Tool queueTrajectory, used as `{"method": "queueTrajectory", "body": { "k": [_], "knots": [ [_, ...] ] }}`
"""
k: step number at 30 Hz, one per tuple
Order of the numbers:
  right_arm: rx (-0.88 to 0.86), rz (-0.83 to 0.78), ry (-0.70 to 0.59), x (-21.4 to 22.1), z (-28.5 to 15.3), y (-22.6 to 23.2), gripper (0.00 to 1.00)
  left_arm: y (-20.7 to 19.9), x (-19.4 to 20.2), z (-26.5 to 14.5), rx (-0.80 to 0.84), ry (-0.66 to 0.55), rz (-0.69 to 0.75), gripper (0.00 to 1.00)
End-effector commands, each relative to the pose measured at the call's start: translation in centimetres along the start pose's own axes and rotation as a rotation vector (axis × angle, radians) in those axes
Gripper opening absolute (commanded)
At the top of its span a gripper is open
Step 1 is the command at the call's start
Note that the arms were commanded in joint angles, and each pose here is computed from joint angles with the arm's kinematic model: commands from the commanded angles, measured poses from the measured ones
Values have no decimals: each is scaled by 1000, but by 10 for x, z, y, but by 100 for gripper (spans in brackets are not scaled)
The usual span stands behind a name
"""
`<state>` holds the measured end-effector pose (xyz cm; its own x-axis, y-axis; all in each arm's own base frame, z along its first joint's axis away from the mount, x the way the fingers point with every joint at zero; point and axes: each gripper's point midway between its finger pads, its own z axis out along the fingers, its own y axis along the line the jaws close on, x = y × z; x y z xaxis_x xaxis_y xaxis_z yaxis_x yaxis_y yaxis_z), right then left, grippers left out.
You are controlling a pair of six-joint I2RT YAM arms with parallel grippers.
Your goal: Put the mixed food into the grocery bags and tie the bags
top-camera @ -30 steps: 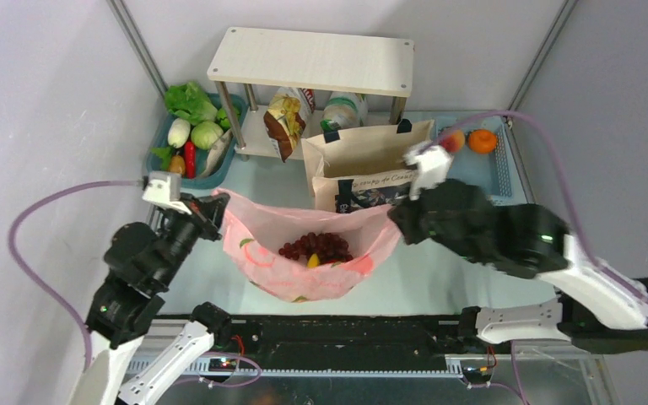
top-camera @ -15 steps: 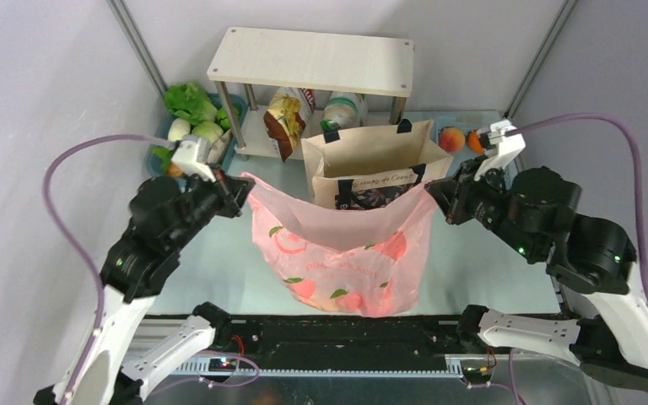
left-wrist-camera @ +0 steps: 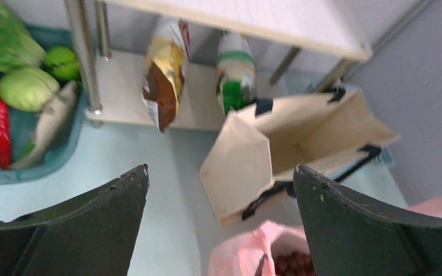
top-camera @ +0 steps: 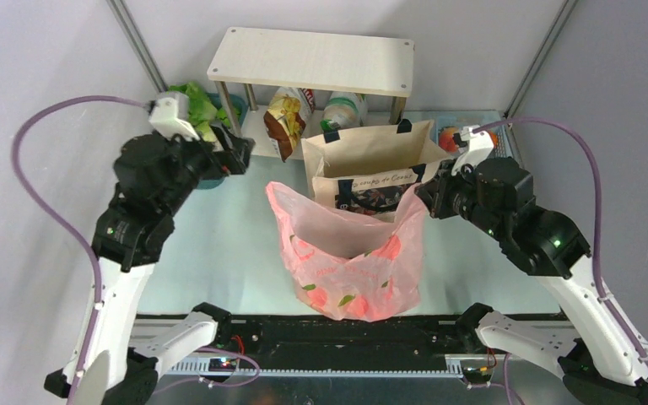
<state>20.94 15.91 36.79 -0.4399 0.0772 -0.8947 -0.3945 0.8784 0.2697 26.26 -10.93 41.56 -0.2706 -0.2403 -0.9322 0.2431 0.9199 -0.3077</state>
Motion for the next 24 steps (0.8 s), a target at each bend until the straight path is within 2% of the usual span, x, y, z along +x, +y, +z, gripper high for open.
{"method": "queueTrajectory", "body": {
  "k": [1,10,15,20,24],
  "knots": [
    [-94,25,-31,-7,4,16,0,26,-43,-3,-104,-108,-47,100],
    [-151,1,-104,-12,-19,19,0,156,-51,45,-520,-149,-339,100],
    [-181,-36,-118,-6,-32,18,0,221,-37,80,-644,-136,-454,100],
    [-175,-68,-138,-3,-32,14,0,266,-18,115,-734,-85,-425,99],
    [-145,-98,-135,1,-21,8,0,299,-12,130,-794,-73,-245,98]
  ]
}}
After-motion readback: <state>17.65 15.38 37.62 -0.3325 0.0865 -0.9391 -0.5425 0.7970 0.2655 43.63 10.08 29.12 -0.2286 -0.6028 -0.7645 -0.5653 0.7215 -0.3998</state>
